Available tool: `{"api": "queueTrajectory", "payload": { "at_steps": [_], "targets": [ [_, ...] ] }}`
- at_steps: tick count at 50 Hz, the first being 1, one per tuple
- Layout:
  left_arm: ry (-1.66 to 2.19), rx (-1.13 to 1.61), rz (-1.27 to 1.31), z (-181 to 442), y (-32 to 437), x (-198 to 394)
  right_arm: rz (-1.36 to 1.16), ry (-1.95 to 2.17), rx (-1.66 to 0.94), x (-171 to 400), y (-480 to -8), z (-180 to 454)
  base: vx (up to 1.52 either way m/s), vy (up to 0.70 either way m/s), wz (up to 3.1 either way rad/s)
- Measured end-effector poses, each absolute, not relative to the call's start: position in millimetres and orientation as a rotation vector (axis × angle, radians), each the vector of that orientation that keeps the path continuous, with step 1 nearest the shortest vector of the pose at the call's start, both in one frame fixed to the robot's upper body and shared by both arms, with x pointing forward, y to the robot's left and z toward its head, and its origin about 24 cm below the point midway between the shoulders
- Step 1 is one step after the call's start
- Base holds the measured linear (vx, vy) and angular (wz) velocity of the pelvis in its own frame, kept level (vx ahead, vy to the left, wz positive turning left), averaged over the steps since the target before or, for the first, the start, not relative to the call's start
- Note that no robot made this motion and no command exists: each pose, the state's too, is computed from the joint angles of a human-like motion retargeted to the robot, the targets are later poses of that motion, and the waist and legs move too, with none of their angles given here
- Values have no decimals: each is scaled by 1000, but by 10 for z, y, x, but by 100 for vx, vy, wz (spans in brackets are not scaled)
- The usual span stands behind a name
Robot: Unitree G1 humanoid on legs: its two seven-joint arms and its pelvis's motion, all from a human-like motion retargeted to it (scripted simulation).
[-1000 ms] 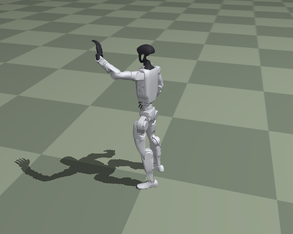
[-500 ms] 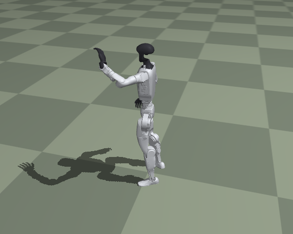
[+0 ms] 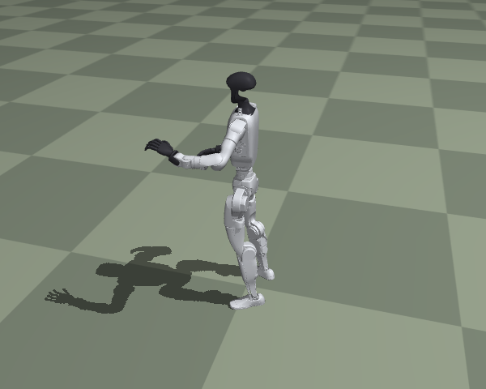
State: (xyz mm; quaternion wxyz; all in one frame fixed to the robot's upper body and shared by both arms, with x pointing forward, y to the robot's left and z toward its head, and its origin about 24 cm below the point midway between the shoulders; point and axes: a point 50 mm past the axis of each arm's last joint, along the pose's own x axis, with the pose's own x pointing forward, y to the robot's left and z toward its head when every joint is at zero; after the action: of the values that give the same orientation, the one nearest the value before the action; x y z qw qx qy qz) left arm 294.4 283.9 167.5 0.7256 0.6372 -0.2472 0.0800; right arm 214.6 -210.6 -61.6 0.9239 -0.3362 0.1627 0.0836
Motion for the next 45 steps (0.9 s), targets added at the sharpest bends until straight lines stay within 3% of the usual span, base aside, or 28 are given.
{"api": "queueTrajectory", "payload": {
  "at_steps": [5,11,15,20,27,35,40,45],
  "targets": [
    [-12,1046,76,244,2790,2380,197,80,-746,2369,-1916,-197,-1,0,-35],
    [772,426,421,-1145,2723,1125,22,-206,-716,2731,-1990,572,-2,-2,-58],
    [1156,217,526,-1526,2553,232,-183,-394,-715,2979,-2226,1219,-2,-4,-46],
    [1339,260,288,-1552,2472,-385,-473,-689,-738,3118,-2582,2230,0,-1,-10],
    [1283,377,82,-1429,2728,-305,-865,-1053,-756,2889,-2950,3639,2,3,29],
    [1023,329,479,-1297,3022,440,-1124,-1182,-689,2656,-2981,4661,4,6,47],
    [815,258,529,-1162,2932,957,-951,-1265,-1005,2871,-2415,4690,1,1,9],
    [707,305,346,-1060,2763,1219,-395,-1459,-1534,2941,-1508,4114,0,0,0]
  ]
}}
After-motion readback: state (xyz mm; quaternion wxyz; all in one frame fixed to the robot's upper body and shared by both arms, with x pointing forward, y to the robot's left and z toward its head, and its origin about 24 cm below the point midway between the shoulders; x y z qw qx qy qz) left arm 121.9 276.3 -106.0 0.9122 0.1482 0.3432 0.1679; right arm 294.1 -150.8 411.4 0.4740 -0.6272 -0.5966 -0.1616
